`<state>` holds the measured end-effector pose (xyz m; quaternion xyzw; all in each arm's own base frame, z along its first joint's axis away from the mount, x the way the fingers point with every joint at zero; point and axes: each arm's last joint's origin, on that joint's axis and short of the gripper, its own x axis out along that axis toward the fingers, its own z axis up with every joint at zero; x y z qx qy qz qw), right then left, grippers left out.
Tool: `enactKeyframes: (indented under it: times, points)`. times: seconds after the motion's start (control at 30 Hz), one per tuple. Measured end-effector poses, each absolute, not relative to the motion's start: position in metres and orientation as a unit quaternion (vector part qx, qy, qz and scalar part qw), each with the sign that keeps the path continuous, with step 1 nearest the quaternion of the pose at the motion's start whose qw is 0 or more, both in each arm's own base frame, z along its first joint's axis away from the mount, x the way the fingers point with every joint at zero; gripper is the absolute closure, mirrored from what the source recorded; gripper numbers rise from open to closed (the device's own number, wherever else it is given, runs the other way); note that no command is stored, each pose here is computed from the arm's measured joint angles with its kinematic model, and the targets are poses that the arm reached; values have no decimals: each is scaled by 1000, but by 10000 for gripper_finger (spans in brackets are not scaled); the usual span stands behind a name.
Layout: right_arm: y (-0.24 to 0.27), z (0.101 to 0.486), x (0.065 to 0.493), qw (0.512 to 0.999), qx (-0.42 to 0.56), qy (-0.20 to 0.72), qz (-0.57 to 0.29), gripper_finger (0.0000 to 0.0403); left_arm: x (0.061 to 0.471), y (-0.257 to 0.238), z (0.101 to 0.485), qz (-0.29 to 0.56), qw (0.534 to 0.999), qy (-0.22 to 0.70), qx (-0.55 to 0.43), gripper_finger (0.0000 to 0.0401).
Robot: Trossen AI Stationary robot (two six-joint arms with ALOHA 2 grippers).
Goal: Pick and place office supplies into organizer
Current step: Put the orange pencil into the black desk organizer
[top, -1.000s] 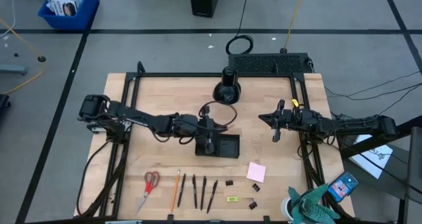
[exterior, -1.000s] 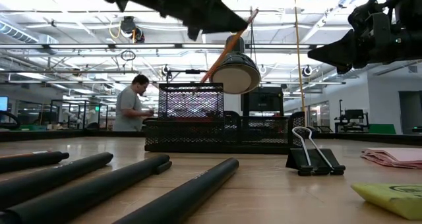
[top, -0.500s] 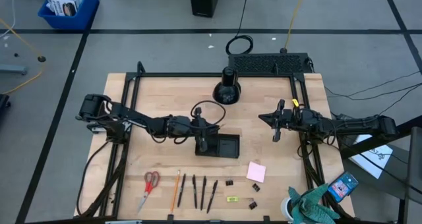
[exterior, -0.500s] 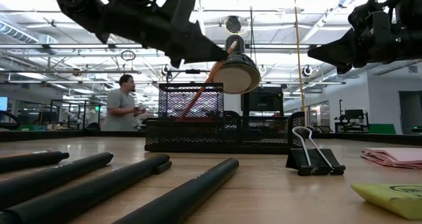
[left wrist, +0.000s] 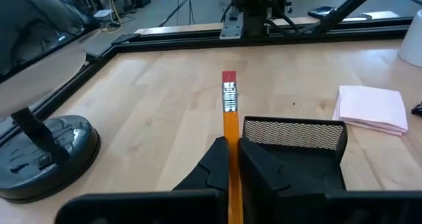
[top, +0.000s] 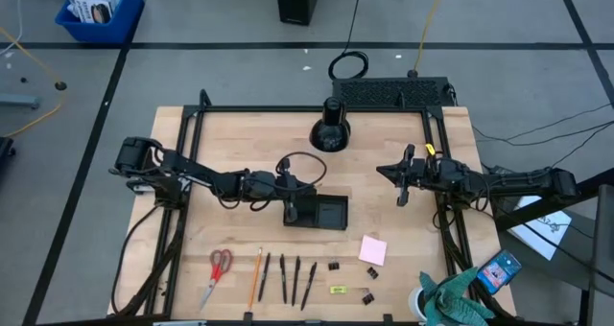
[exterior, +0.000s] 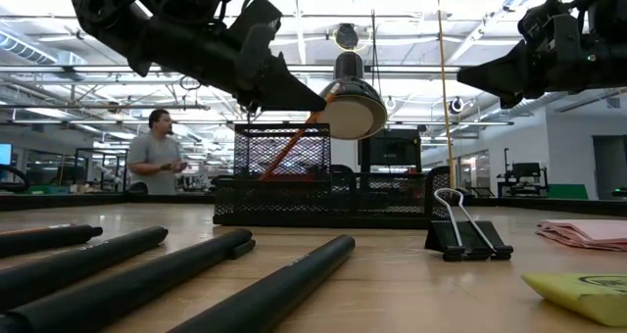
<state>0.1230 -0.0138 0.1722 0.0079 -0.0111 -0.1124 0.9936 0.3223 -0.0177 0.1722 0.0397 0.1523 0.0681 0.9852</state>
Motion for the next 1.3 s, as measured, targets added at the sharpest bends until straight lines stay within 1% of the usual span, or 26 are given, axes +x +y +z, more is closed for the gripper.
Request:
enactKeyframes:
  times: [0.23, 0.3, 0.67, 0.77, 0.83, 0.9, 0.93, 1.03, 1.13, 1.23, 1.3]
  points:
    - [-14, 172, 123, 994, 8, -11, -112, 394, 322, -16, 172, 73, 985, 151, 26, 379]
    - [-14, 172, 123, 994, 8, -11, -112, 394, 322, -15, 172, 77, 985, 151, 13, 372]
    - [-14, 172, 123, 994, 8, -11, -112, 394, 322, -13, 172, 78, 986, 150, -3, 274]
    - [-14, 172, 123, 994, 8, -11, -112, 394, 325, -15, 177, 76, 988, 138, -5, 260]
    - [-14, 172, 123, 994, 9, -11, -112, 394, 326, -19, 188, 70, 990, 125, -4, 255]
    - [-14, 172, 123, 994, 11, -11, -112, 394, 328, -27, 208, 63, 992, 111, 4, 254]
    - [-14, 172, 123, 994, 11, -12, -112, 394, 328, -31, 217, 75, 990, 118, 4, 254]
    - [-14, 172, 123, 994, 10, -11, -113, 394, 325, -49, 246, 137, 974, 183, -4, 254]
    - [-14, 172, 123, 993, 10, -10, -114, 394, 315, -72, 268, 195, 943, 267, -37, 254]
    - [-14, 171, 123, 993, 10, -5, -114, 394, 305, -97, 276, 232, 909, 326, -113, 254]
    - [-14, 170, 123, 993, 9, 2, -115, 394, 300, -117, 269, 246, 891, 350, -154, 254]
